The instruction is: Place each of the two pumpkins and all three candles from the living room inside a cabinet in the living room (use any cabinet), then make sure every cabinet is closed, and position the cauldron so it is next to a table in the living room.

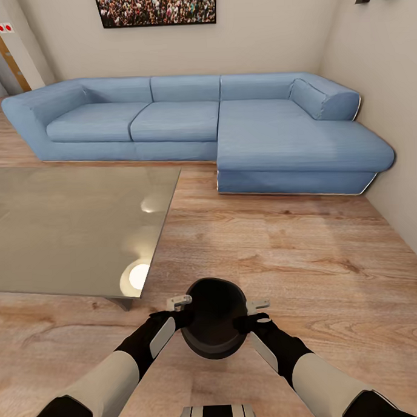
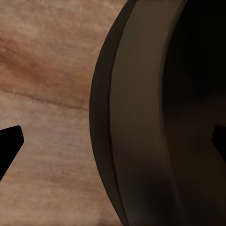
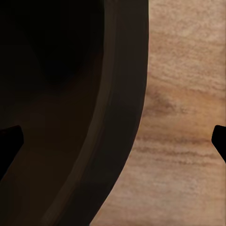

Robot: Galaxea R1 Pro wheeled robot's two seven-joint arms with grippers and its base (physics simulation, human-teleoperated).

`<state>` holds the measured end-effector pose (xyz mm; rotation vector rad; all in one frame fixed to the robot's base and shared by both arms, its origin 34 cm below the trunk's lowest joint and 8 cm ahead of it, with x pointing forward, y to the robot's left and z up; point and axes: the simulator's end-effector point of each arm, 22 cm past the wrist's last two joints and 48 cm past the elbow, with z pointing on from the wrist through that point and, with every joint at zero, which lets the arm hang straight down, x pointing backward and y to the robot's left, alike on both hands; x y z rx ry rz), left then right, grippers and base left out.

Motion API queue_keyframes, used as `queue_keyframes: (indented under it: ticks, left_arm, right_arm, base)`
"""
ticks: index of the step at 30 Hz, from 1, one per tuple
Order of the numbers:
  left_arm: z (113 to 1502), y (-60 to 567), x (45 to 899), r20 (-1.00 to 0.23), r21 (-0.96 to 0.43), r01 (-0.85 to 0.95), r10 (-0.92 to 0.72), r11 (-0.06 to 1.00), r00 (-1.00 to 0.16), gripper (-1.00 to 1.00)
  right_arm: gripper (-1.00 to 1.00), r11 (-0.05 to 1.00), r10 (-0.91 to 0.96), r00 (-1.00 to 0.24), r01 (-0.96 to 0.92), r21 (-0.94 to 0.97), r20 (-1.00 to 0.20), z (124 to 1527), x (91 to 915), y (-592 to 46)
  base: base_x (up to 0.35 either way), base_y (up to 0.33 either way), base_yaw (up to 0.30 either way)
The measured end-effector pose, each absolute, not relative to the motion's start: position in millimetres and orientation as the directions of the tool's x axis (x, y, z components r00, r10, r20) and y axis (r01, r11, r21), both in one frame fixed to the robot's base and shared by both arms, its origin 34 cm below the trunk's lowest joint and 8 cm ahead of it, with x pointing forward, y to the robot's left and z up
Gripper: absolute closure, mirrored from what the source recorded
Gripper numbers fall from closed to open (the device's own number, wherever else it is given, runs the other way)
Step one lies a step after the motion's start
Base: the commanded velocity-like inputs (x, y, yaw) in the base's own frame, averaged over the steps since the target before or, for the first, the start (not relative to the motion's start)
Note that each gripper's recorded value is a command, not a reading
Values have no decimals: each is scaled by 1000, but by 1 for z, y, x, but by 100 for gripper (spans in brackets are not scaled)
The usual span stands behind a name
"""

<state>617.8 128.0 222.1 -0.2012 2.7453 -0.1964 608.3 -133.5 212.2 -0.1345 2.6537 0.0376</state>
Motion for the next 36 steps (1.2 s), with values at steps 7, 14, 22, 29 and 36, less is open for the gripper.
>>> queue_keyframes:
  ticks: [7,14,22,29,36]
  left_arm:
    - [234,128,624,-380,-165,-109,-165,980,-910,-100]
    - [251,126,631,-407,-171,-102,-165,980,-898,-100]
    - [270,124,639,-434,-178,-99,-168,979,-885,-100]
    - [286,124,645,-450,-180,-95,-168,979,-877,-100]
    - [302,123,649,-449,-182,-95,-169,979,-877,-100]
  right_arm:
    - [-100,995,-89,-871,-102,0,-483,223,614,-134]
    - [-100,995,-87,-857,-99,-3,-508,239,622,-135]
    - [-100,995,-85,-841,-95,-9,-534,257,630,-138]
    - [-100,995,-84,-831,-95,-9,-550,274,637,-137]
    - [-100,995,-85,-831,-95,-10,-549,290,641,-137]
  base:
    - [0,0,0]
    - [0,0,0]
    - [0,0,0]
    - [0,0,0]
    - [0,0,0]
